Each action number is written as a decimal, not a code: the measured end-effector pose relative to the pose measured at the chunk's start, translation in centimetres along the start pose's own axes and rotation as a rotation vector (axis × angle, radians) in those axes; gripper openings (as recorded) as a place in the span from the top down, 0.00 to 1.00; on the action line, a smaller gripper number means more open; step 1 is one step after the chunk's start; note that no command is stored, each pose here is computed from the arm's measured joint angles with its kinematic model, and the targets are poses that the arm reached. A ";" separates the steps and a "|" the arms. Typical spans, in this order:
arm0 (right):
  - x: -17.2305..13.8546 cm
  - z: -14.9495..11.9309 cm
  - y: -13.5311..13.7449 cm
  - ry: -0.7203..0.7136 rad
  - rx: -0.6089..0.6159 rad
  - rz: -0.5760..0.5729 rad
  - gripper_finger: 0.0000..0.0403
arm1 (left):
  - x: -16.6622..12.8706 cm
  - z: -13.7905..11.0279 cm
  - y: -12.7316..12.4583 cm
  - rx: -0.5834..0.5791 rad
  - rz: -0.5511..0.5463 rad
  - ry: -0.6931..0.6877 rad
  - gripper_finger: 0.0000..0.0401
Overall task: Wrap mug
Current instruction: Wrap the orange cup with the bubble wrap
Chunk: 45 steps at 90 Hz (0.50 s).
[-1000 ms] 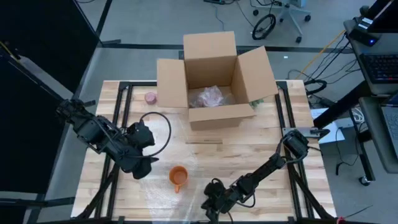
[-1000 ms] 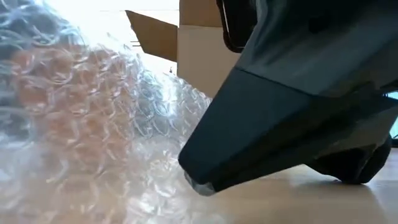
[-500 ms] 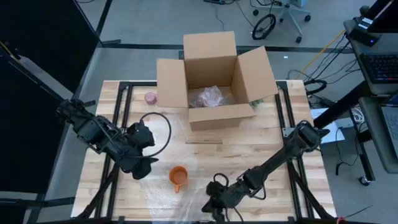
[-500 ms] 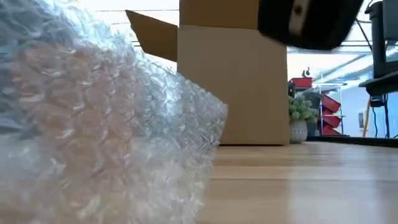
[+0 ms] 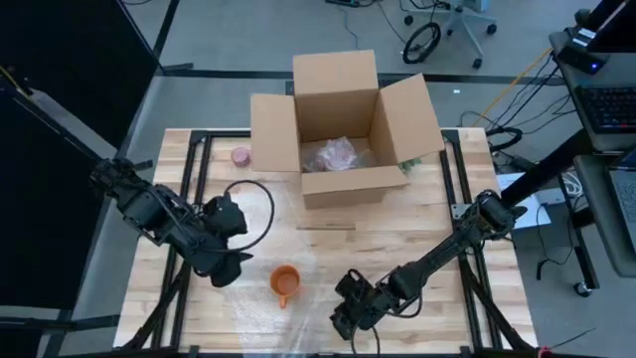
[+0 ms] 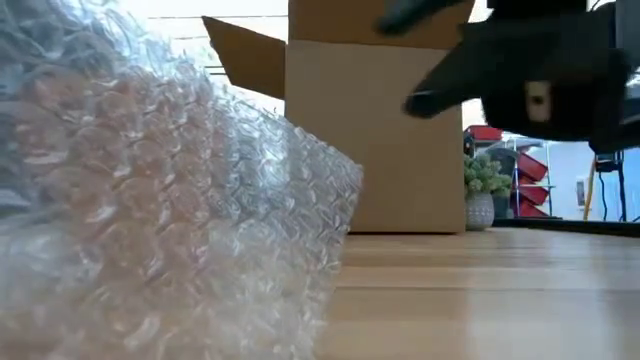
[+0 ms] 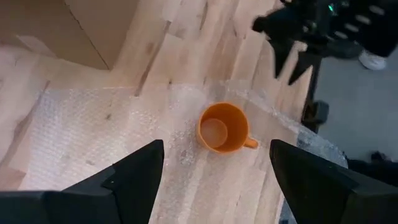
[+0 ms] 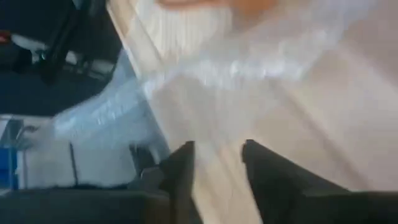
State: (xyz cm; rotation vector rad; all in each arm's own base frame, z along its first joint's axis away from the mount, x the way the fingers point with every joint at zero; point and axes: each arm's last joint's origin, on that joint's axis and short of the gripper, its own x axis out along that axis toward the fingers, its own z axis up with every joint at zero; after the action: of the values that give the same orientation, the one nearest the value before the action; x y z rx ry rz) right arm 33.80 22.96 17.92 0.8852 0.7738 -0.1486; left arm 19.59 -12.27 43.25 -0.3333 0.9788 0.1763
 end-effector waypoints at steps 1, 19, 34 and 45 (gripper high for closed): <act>0.1 0.0 0.0 -0.008 -0.005 -0.001 0.60 | 0.0 0.0 0.0 0.002 -0.001 0.001 0.30; 3.7 -1.7 -2.2 0.007 -0.032 -0.065 0.41 | 0.0 0.0 0.0 0.003 -0.002 0.003 0.30; 6.3 -2.6 -1.9 -0.049 -0.082 0.108 0.39 | 0.0 0.0 0.0 0.004 -0.009 0.011 0.30; 7.9 -3.0 -2.0 -0.097 -0.106 0.192 0.39 | 0.0 0.0 0.0 0.004 -0.010 0.012 0.30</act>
State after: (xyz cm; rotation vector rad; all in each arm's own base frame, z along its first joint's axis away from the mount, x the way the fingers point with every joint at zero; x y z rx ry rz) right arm 36.99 25.39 10.20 0.8406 0.5977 0.0187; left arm 19.59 -12.32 43.24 -0.3363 0.9891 0.1633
